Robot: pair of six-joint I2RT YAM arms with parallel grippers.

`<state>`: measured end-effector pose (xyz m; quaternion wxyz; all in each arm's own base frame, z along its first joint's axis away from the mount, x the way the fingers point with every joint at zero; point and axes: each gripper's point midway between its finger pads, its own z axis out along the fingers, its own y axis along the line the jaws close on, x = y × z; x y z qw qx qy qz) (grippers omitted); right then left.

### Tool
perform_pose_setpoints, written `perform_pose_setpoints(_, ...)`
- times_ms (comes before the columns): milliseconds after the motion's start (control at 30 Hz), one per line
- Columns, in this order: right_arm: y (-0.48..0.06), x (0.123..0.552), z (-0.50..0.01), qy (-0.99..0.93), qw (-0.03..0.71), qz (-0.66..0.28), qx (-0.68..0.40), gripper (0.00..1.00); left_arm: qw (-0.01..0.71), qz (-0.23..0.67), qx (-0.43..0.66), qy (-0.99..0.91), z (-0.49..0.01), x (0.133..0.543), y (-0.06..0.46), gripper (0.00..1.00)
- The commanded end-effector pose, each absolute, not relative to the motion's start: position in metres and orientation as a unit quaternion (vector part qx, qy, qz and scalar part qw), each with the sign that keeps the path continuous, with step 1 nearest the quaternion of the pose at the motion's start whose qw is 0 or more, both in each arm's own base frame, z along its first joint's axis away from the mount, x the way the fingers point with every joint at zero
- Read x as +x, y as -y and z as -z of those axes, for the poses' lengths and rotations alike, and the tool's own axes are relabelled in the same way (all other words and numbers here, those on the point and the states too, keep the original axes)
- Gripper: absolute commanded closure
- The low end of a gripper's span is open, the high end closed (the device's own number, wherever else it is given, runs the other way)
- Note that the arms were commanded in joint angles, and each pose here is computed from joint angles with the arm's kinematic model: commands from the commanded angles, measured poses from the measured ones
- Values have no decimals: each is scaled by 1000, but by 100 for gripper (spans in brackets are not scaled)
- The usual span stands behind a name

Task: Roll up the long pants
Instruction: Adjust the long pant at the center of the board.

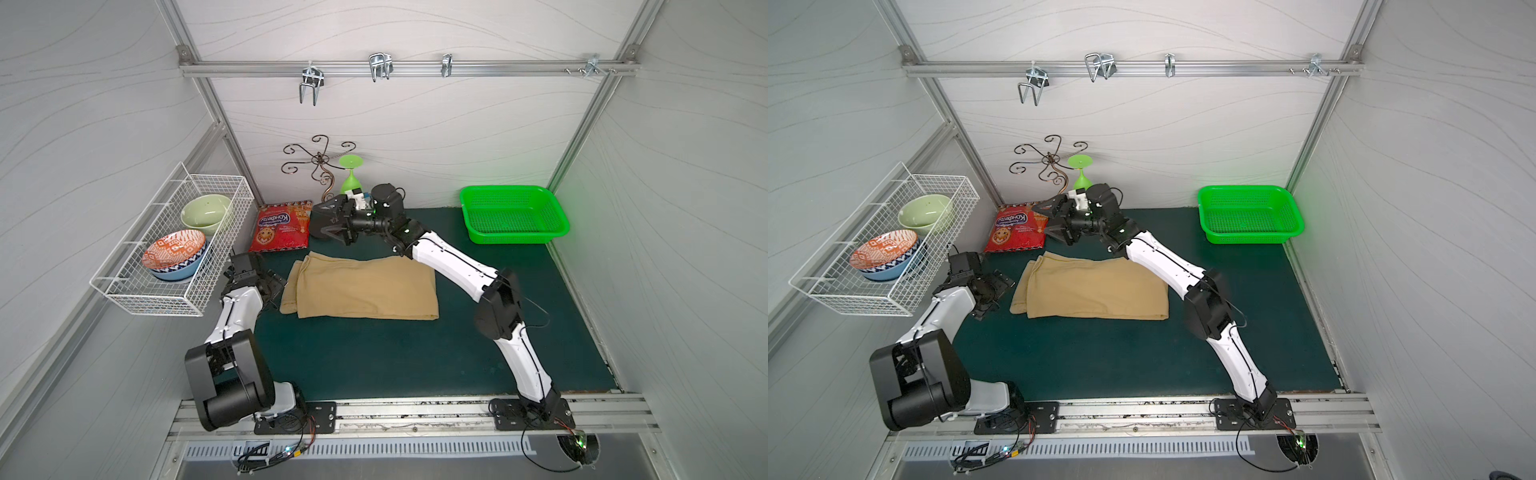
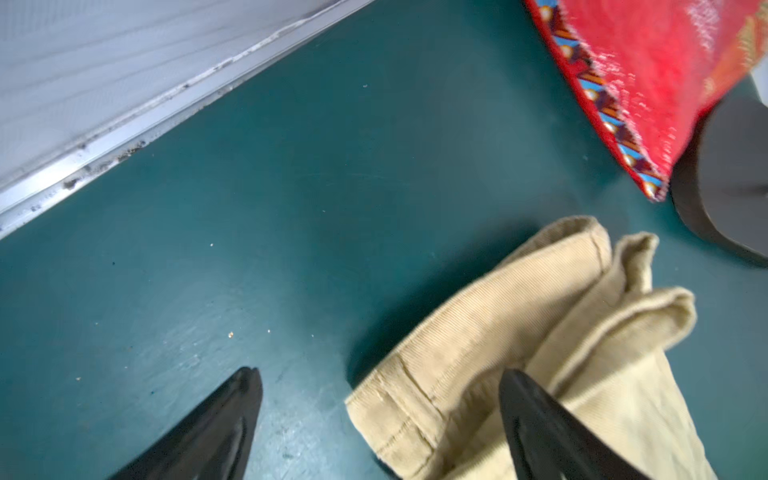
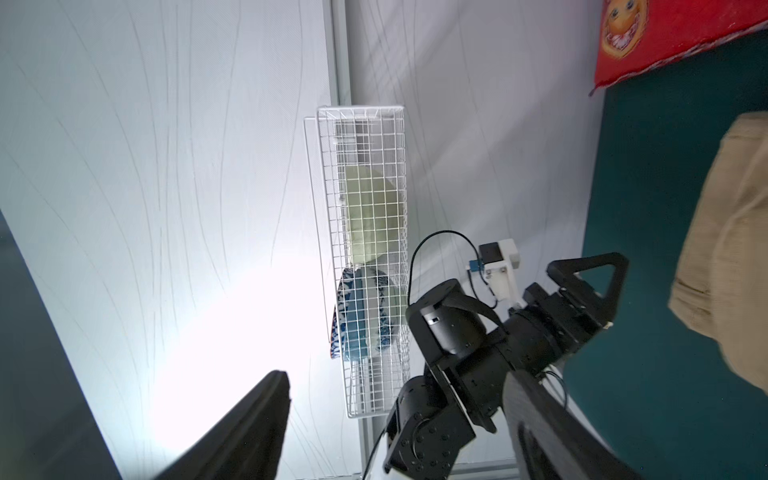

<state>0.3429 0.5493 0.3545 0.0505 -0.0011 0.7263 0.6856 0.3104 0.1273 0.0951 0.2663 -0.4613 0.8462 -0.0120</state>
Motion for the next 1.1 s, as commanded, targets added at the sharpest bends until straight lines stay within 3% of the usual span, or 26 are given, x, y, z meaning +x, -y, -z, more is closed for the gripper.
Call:
perform_pose_setpoints(0, -508, 352, -294, -785, 90, -612, -32, 38, 323, 29, -378, -867, -141, 343, -93, 17)
perform_pose_setpoints(133, -422, 357, -230, -884, 170, -430, -69, 84, 341, 75, -297, -889, -162, 378, -26, 44)
perform_pose_setpoints(200, -392, 351, -195, -910, 149, -378, -88, 94, 321, 91, -285, -899, -145, 386, -2, 65)
perform_pose_setpoints(233, -376, 346, -176, -922, 131, -351, -94, 99, 302, 99, -287, -904, -130, 388, 7, 69)
perform_pose_setpoints(433, -304, 338, -98, -967, 101, -208, -108, 100, 234, 71, -370, -896, -56, 373, -19, 68)
perform_pose_setpoints(600, -293, 350, -60, -974, 101, -149, -138, 100, 209, 63, -407, -887, -28, 364, -45, 64)
perform_pose_setpoints(800, -279, 344, 1, -985, 58, -100, -131, 100, 169, 65, -389, -903, -8, 363, -44, 62)
perform_pose_setpoints(1067, -244, 282, 30, -991, 13, -92, -97, 100, 148, 81, -301, -938, -7, 386, -19, 61)
